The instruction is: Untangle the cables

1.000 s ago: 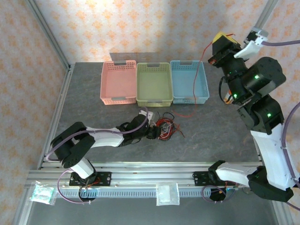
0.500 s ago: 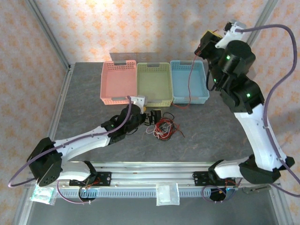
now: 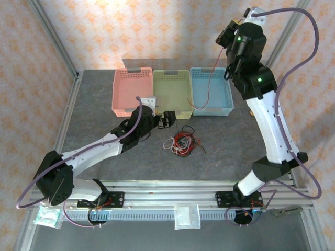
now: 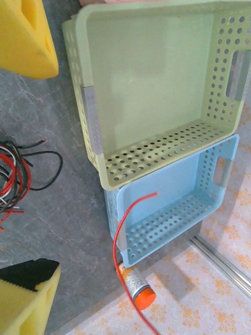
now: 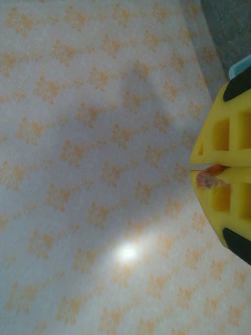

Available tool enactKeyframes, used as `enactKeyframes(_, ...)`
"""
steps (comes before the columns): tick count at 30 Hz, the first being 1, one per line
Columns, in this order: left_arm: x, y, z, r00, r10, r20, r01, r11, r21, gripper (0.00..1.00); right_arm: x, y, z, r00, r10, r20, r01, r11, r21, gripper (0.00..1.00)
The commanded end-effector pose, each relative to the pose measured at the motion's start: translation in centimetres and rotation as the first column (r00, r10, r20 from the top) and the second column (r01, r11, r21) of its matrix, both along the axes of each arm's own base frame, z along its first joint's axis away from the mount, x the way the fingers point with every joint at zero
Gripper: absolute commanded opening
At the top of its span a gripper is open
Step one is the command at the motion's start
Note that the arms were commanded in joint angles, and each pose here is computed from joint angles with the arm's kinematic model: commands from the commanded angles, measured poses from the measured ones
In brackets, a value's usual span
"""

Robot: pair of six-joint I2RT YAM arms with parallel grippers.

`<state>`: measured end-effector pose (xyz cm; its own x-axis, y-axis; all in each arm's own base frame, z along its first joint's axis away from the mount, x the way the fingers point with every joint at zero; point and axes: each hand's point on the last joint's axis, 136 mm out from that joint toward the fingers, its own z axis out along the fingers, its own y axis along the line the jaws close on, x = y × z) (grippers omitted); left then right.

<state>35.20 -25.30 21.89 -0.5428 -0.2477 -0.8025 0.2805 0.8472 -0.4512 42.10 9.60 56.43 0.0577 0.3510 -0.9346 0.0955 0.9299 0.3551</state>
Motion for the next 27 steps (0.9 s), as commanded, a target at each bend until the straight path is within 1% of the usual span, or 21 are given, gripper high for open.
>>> enactKeyframes(1, 1.3, -0.6, 1.3, 1.000, -0.018, 0.015, 0.018, 1.000, -0.004, 0.90, 1.2, -0.4, 0.7, 0.999, 0.020, 0.028, -0.021, 0.999, 0.041, 0.00)
enactKeyframes(3, 1.9, -1.0, 1.7, 1.000, -0.025, 0.019, 0.025, 1.000, -0.002, 0.90, 2.5, -0.8, 0.0, 1.000, 0.021, 0.013, -0.022, 0.999, 0.044, 0.00)
enactKeyframes(7, 2.5, -1.8, 2.1, 0.999, -0.041, 0.023, 0.041, 0.999, -0.005, 0.90, 5.2, -1.8, -3.0, 0.999, 0.007, -0.054, -0.005, 1.000, 0.031, 0.00)
enactKeyframes(12, 2.7, -2.3, 0.8, 0.999, -0.052, -0.014, 0.052, 0.999, -0.011, 0.90, 8.8, -2.1, -9.3, 0.982, 0.028, -0.188, -0.028, 1.000, 0.003, 0.00)
enactKeyframes(15, 2.4, -2.3, -0.1, 0.998, -0.052, -0.036, 0.052, 0.999, -0.014, 0.91, 10.5, -2.2, -13.5, 0.960, 0.058, -0.274, -0.056, 0.998, 0.015, 0.00)
enactKeyframes(17, 2.2, -2.0, -0.5, 0.998, -0.045, -0.043, 0.045, 0.999, -0.016, 0.91, 11.3, -2.4, -16.1, 0.946, 0.053, -0.321, -0.052, 0.999, 0.012, 0.00)
enactKeyframes(21, 1.8, -1.6, -1.4, 0.997, -0.037, -0.061, 0.037, 0.999, -0.003, 0.91, 12.7, -3.4, -21.1, 0.918, -0.031, -0.394, 0.002, 0.997, -0.073, 0.00)
enactKeyframes(24, 1.6, -1.4, -1.8, 0.997, -0.034, -0.068, 0.035, 0.999, 0.004, 0.91, 14.2, -3.2, -24.8, 0.893, -0.047, -0.448, -0.028, 0.987, -0.159, 0.00)
enactKeyframes(27, 1.6, -1.2, -2.2, 0.997, -0.028, -0.075, 0.029, 0.999, 0.016, 0.90, 15.8, -3.3, -28.2, 0.867, -0.112, -0.486, -0.025, 0.964, -0.266, 0.00)
